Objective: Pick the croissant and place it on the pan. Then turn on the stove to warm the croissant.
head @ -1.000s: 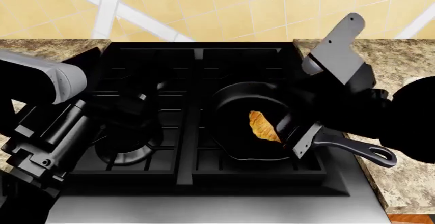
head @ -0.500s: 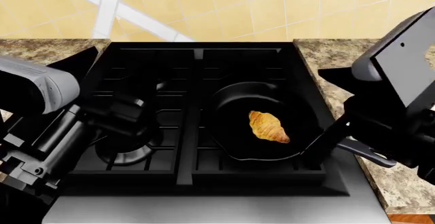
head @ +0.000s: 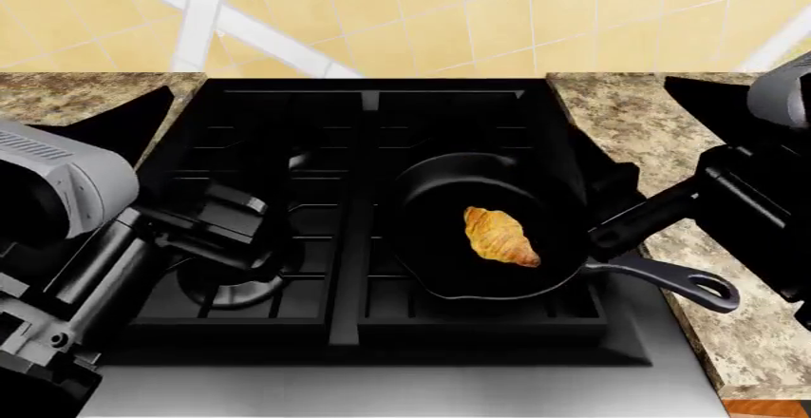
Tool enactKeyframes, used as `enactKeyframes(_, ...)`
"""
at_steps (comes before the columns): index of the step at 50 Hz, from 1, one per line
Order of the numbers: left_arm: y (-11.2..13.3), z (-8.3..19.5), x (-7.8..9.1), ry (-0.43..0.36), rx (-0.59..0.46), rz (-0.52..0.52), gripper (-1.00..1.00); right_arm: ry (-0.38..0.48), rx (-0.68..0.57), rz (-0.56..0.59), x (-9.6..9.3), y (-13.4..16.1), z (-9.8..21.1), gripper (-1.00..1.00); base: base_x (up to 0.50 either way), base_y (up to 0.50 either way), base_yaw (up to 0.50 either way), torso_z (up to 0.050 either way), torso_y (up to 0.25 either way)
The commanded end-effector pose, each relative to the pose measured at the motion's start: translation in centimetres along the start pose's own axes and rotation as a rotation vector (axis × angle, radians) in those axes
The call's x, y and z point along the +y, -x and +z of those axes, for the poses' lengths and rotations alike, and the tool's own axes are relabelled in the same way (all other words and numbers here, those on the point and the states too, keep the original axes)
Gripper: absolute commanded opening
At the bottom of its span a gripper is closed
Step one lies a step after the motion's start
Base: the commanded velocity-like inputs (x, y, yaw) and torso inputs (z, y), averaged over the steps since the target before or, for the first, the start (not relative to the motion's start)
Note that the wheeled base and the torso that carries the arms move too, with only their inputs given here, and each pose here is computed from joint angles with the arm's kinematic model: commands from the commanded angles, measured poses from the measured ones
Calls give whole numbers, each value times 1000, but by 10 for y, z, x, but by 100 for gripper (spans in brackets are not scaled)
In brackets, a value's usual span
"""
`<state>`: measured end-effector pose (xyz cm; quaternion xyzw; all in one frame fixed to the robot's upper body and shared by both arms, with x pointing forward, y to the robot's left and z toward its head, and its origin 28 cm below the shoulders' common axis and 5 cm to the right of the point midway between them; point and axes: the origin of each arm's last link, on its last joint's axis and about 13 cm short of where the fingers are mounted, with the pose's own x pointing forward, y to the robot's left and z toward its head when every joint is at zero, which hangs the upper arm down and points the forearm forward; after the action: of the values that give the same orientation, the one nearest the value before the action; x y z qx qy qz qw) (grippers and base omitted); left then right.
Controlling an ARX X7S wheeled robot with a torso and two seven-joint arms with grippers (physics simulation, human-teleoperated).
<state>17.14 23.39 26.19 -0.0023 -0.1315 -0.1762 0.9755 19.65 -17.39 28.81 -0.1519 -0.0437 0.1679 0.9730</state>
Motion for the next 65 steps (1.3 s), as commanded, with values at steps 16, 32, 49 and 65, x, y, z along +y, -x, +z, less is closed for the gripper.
enactKeyframes(16,-1,-3,0,-6,13,-3,100,-14,-29,-42,6,-3,-5,100,-187,0,0,0,0)
enactKeyframes(32,-1,-3,0,7,12,3,100,-20,-35,-44,6,-2,-6,100,-500,0,0,0,0)
enactKeyframes(49,0,-3,-2,14,-15,-21,100,-22,-38,-43,8,-3,-8,100,-113,0,0,0,0)
enactKeyframes(65,1,-8,2,-8,-47,126,100,-15,-55,-51,14,4,-6,100,0,0,0,0,0)
